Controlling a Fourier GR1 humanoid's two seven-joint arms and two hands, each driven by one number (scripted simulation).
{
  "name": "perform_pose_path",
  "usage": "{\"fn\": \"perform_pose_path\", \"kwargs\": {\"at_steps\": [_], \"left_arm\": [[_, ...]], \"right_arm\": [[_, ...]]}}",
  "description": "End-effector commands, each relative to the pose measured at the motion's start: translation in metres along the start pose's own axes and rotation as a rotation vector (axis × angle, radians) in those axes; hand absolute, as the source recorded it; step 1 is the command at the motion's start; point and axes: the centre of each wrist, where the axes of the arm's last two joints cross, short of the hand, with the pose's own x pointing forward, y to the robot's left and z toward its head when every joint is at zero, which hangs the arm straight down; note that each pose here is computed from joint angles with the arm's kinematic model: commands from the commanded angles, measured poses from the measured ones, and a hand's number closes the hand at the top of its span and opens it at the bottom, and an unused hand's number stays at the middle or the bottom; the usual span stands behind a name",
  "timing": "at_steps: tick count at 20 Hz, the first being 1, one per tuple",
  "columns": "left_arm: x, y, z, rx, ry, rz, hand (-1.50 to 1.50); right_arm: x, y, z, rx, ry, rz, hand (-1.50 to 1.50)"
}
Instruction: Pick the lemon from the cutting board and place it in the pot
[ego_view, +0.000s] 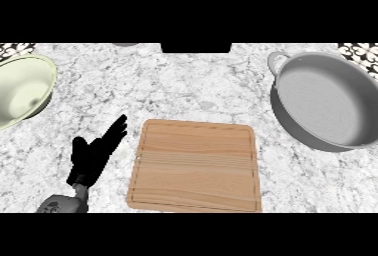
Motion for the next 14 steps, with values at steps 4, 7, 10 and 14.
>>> {"fn": "perform_pose_path", "kwargs": {"at_steps": [4,7,10,14], "left_arm": [[-0.007,-0.007,-0.007,-0.024,-0.003,-0.006,0.0],[0.013,-0.02,0.001,-0.002,0.015,-0.012,0.0],[-0.009,-0.014,-0.004,0.008,0.015,-0.013,0.0],[0.012,0.007,0.002,-0.006,-0.001,0.004,0.0]], "right_arm": [[0.006,-0.062,-0.011,-0.043,-0.08,0.161,1.5],[0.007,-0.056,-0.016,-0.037,-0.126,0.242,1.5],[0.032,-0.071,-0.042,-0.038,-0.167,0.318,1.5],[0.073,-0.077,-0.078,-0.044,-0.14,0.353,1.5]]}}
